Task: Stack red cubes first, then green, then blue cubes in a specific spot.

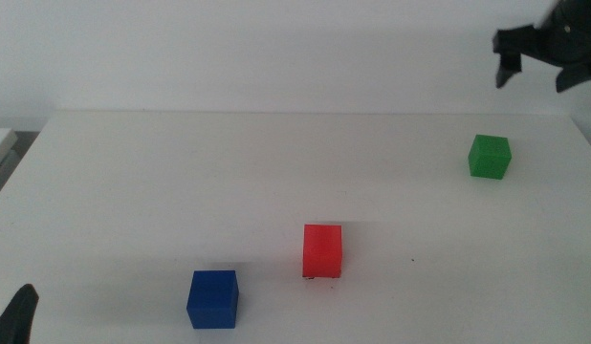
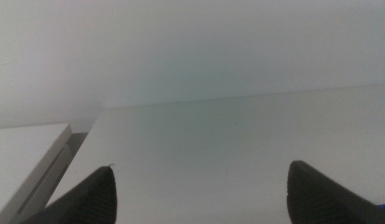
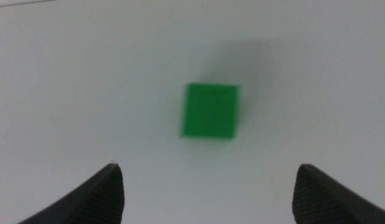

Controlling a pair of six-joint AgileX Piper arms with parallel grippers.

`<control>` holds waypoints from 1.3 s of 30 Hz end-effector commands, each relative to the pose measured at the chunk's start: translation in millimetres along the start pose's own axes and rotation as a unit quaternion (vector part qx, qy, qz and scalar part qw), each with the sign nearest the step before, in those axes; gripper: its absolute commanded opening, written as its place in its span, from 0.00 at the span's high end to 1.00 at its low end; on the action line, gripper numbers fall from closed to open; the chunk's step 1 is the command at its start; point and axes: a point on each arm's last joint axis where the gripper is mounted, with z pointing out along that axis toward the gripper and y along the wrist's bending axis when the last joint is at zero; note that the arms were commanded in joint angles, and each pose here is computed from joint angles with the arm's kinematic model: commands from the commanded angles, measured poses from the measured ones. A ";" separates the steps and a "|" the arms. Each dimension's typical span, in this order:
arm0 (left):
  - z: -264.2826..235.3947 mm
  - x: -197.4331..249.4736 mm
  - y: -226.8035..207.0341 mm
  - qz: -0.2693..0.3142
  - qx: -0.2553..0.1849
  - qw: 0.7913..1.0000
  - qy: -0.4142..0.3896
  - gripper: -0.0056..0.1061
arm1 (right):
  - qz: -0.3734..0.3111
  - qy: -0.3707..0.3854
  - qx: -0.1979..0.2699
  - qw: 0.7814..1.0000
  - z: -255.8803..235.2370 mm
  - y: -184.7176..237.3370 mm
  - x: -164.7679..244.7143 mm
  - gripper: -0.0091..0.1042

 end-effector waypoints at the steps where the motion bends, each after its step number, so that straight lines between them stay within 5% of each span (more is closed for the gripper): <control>1: -0.4 -1.5 0.1 -0.001 -0.001 1.000 -0.009 0.11 | -0.002 0.012 0.006 1.000 23.6 -13.2 -9.9 0.21; 15: -0.4 -1.5 0.1 0.000 -0.001 1.000 -0.009 0.11 | 0.011 0.074 0.018 0.997 123.9 -11.4 -13.3 0.15; 39: -0.4 -1.5 0.1 0.000 -0.001 1.000 -0.009 0.11 | 0.046 0.073 0.024 0.996 175.4 -11.1 -5.9 0.21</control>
